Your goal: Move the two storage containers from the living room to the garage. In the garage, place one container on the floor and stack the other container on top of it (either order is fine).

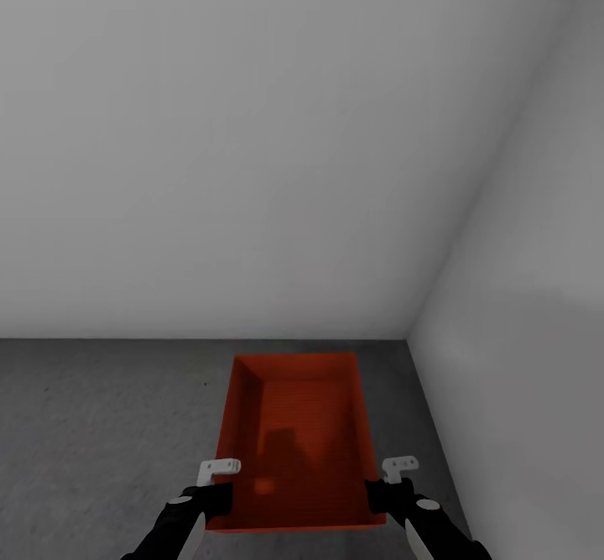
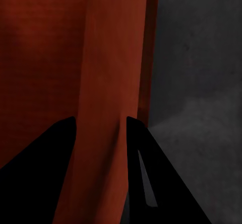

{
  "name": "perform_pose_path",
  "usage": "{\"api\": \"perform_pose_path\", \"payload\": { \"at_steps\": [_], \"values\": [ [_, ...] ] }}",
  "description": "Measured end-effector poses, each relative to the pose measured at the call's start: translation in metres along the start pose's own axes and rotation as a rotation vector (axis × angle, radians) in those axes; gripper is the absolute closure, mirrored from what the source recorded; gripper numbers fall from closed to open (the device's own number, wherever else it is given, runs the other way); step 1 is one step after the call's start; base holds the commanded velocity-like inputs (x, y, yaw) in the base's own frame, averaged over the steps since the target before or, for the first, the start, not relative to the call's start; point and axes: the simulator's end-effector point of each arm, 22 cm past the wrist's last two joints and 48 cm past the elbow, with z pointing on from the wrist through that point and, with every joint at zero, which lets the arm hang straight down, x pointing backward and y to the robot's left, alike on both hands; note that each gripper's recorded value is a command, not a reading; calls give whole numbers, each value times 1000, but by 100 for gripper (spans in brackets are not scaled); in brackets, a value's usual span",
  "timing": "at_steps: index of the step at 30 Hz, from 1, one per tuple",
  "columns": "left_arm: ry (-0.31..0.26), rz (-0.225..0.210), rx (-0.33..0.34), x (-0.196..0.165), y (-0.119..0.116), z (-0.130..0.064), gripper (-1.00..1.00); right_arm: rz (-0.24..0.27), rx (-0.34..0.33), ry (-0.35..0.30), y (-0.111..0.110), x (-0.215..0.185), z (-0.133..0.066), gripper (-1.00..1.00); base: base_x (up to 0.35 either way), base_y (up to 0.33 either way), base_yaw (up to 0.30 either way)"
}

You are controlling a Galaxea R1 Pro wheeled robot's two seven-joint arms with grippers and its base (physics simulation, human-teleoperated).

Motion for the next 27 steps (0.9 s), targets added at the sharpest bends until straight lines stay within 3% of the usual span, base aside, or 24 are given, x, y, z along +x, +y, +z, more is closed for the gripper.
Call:
{"api": "perform_pose_path", "payload": {
  "at_steps": [19, 27],
  "values": [
    [0, 0, 0, 9, 1, 28, 100, 0, 0, 0, -4, 12, 26, 100, 0, 0, 0],
    [0, 0, 0, 9, 1, 28, 100, 0, 0, 0, -4, 12, 26, 100, 0, 0, 0]
  ]
}}
